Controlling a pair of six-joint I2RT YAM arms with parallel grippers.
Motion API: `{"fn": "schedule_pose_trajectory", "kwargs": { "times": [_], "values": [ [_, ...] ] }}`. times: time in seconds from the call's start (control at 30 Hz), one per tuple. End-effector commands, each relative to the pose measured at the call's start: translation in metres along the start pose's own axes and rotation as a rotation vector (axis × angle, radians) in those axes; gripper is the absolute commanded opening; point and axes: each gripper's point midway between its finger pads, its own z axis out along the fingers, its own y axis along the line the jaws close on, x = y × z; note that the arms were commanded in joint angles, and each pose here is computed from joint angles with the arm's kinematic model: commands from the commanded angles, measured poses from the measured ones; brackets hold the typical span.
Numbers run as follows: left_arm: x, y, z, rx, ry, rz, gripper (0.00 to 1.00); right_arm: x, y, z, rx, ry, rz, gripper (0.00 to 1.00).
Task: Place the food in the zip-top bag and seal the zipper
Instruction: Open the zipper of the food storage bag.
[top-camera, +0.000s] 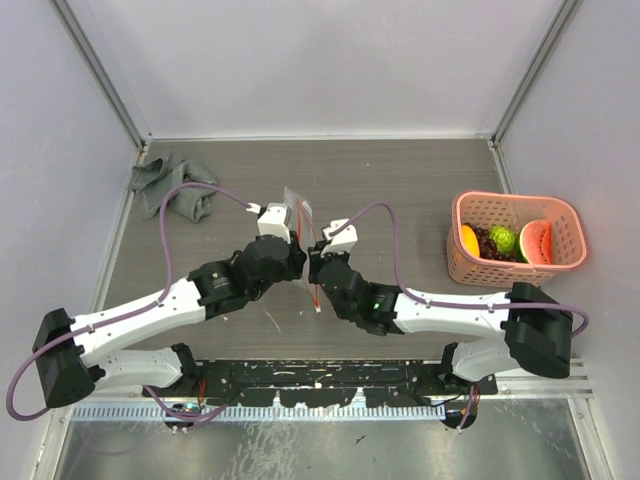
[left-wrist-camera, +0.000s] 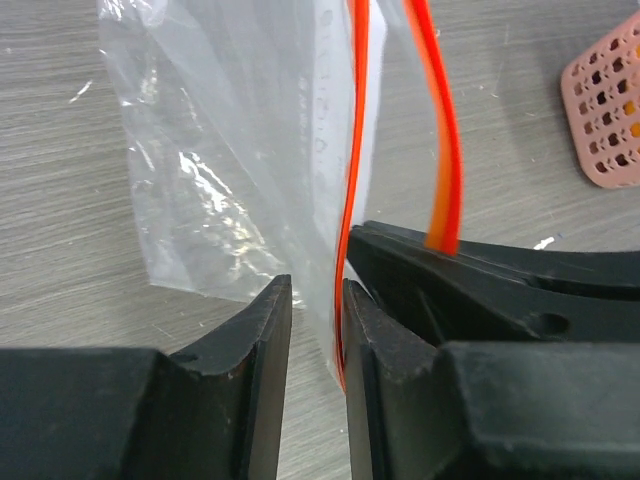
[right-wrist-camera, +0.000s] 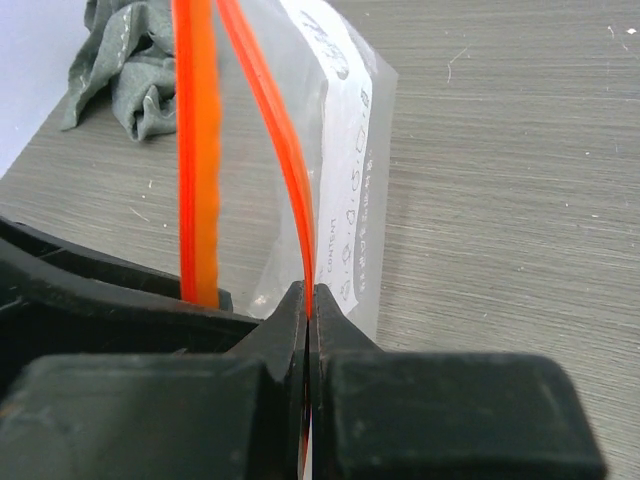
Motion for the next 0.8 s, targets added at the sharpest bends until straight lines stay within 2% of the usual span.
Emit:
{"fn": "schedule_pose_trajectory", "kwargs": {
  "times": [0.0, 0.3, 0.6, 0.77],
  "values": [
    [-0.016, 0.007, 0.003, -0.054, -0.078, 0.007, 0.27, -0.038, 0.007, -0.006, -0.024, -0.075, 0.100, 0.00],
    [-0.011, -0.002, 0.015, -0.043, -0.054, 0.011, 0.26, -0.035, 0.009, -0.004, -0.025, -0.060, 0.097, 0.00],
    [-0.030, 0.012, -0.004, -0.098, -0.093, 0.053, 0.01, -0.032, -0.026, 0.002, 0.088, -0.034, 0.065, 0.00],
    [-0.051, 0.023, -0.017, -0.171, -0.111, 0.116, 0.00, -0.035, -0.042, 0.006, 0.114, -0.003, 0.064, 0.00]
  ]
}}
